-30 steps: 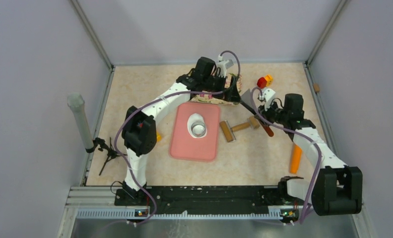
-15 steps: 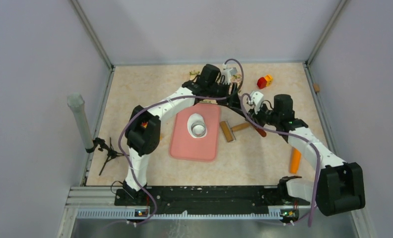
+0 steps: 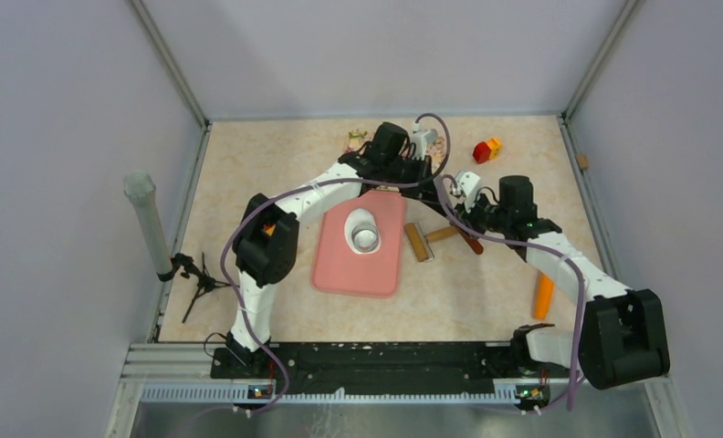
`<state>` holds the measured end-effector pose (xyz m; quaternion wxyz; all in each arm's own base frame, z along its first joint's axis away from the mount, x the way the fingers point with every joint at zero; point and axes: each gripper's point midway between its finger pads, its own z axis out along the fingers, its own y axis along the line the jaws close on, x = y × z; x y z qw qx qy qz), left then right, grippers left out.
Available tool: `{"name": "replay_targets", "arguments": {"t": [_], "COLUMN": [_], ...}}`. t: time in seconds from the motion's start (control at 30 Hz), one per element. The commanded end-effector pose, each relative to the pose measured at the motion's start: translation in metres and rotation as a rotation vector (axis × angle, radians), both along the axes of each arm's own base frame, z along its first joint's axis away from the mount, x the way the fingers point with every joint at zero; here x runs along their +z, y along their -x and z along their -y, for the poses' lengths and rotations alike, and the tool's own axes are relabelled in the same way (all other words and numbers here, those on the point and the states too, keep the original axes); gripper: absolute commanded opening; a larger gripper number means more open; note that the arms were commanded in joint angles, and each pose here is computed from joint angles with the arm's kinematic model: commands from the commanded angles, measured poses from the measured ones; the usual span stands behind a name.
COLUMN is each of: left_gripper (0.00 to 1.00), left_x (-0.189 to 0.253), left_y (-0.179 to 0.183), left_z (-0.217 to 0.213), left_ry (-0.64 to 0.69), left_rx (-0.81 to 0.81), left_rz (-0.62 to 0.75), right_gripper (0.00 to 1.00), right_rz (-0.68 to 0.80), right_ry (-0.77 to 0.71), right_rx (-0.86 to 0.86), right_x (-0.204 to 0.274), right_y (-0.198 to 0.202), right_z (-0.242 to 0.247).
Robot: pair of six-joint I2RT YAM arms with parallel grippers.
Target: Roll out the dumpling wrappers from the dough
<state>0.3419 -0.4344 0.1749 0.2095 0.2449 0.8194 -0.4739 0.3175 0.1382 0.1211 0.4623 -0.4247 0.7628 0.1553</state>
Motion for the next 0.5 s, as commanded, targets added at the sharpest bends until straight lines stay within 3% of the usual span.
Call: {"name": "replay_targets", "arguments": {"t": [0.0, 0.1, 0.2, 0.47], "left_gripper": [0.0, 0.0, 0.0, 0.0], "left_x": [-0.003, -0.004, 0.002, 0.031], "left_y": [-0.004, -0.004, -0.003, -0.011], "left_z": [-0.005, -0.01, -0.015, -0.032], "left_ry": [-0.024, -0.038, -0.034, 0.03], "left_rx": [0.027, 0.042, 0.052, 0.115], "left_rz": [0.039, 0.049, 0.067, 0.083], "right_gripper": [0.28, 0.5, 0.64, 0.8], "right_rz": [0.065, 0.051, 0.021, -0.016], "right_ry": [-0.022, -0.028, -0.057, -0.04], "right_rx": [0.04, 0.058, 0.085, 0.174], "right_x": [0.013, 0.014, 0.017, 0.0], "right_y": [-0.006, -0.003, 0.001, 0.02], "right_z": [-0.009, -0.011, -0.011, 0.001]}}
